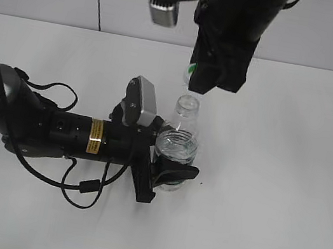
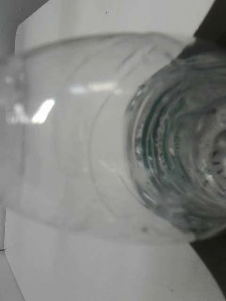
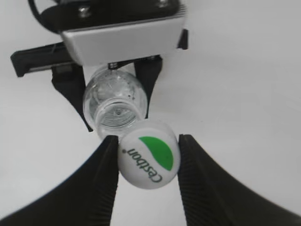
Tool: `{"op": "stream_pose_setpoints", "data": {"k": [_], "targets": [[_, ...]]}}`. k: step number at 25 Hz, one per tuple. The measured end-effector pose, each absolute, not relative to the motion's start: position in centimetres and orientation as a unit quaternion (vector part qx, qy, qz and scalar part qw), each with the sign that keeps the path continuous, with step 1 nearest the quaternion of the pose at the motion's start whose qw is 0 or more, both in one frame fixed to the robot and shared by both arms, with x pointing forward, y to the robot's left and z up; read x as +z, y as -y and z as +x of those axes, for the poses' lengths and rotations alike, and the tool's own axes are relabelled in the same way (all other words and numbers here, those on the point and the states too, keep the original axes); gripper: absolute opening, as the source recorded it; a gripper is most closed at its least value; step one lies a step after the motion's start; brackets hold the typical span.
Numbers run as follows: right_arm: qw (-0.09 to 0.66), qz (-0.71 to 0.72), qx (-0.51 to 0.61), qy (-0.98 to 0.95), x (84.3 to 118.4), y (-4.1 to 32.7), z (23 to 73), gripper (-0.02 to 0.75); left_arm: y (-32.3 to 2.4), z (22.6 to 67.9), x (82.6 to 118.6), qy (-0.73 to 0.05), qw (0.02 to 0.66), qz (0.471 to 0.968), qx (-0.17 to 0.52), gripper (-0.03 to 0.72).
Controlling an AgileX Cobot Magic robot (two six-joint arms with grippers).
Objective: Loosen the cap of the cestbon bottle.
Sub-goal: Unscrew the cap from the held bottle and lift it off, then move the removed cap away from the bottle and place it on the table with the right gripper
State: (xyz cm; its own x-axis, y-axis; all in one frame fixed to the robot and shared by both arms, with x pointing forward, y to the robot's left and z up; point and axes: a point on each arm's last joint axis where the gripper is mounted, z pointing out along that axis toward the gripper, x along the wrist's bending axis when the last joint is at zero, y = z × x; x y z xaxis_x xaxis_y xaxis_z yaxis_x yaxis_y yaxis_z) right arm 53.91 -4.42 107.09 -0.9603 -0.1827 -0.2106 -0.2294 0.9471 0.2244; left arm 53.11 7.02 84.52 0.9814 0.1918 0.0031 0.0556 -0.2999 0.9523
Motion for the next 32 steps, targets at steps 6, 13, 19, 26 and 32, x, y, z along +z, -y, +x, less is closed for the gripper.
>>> {"op": "stream_pose_setpoints", "data": {"k": [6, 13, 19, 26, 32], "targets": [[0.149, 0.009, 0.122, -0.981, 109.5, 4.9, 55.0, 0.296, -7.0, 53.1, 84.5, -0.077, 0.587, 0.804, 0.058, 0.406], [0.188, 0.256, 0.132, -0.939, 109.9, 9.5, 58.8, 0.296, -7.0, 53.1, 84.5, -0.076, 0.587, 0.804, 0.058, 0.406], [0.119, 0.479, 0.183, -0.85, 108.6, 17.0, 62.2, 0.296, -7.0, 53.1, 84.5, -0.076, 0.587, 0.804, 0.058, 0.406], [0.07, 0.606, 0.148, -0.778, 103.3, 22.3, 62.2, 0.296, -7.0, 53.1, 84.5, -0.076, 0.587, 0.804, 0.058, 0.406], [0.061, 0.648, 0.123, -0.749, 98.0, 23.4, 60.9, 0.296, -7.0, 53.1, 84.5, -0.076, 0.587, 0.804, 0.057, 0.406]]}}
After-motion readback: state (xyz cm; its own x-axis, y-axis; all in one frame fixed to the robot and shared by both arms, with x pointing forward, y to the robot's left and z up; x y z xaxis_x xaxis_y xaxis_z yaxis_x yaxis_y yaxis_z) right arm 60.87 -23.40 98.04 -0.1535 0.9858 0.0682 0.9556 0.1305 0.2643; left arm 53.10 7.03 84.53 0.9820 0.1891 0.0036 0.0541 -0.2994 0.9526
